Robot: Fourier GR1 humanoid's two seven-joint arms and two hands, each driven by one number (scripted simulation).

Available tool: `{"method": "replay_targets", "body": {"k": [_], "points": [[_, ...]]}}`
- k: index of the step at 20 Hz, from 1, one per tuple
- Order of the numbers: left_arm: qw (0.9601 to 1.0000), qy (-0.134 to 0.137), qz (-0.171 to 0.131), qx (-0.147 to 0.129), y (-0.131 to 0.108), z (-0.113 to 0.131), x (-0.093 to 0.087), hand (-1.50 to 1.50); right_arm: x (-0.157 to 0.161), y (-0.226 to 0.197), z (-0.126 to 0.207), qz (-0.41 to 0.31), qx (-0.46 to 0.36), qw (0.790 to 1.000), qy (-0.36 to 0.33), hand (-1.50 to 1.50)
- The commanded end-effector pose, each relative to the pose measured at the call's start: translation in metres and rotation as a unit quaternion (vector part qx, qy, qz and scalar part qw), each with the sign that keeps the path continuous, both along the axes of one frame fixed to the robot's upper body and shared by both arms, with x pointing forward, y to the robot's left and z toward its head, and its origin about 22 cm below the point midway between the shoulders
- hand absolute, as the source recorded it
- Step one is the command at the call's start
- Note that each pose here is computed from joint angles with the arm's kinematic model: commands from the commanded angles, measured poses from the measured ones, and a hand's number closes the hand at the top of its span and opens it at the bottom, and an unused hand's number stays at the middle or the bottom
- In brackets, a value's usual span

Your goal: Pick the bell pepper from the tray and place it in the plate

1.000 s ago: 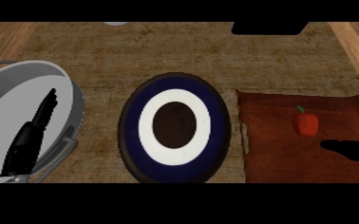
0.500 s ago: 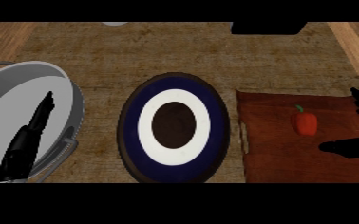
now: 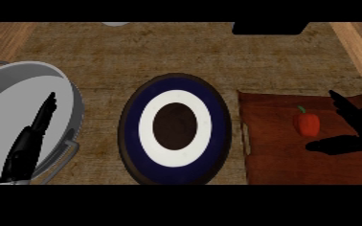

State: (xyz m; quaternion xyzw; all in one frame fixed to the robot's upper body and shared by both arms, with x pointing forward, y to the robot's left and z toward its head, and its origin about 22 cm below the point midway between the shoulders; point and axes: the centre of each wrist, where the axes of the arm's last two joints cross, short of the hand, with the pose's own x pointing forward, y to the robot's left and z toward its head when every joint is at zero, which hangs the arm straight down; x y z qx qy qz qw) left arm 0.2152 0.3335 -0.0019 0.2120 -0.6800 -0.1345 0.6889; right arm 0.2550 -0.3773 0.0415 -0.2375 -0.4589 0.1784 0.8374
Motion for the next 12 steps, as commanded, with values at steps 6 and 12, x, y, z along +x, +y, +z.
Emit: {"method": "replay_targets", "body": {"k": [6,12], "points": [[1.0,0.001,0.004,0.002,-0.003,-0.006,0.003,0.0,0.005,0.0,-0.03,0.011,-0.014,0.999,0.031,-1.5],[0.9999,0.001,0.008,-0.006,-0.008,0.006,-0.013,0.0,0.015,-0.008,-0.055,0.004,0.005,0.999,0.033,-1.5]]}}
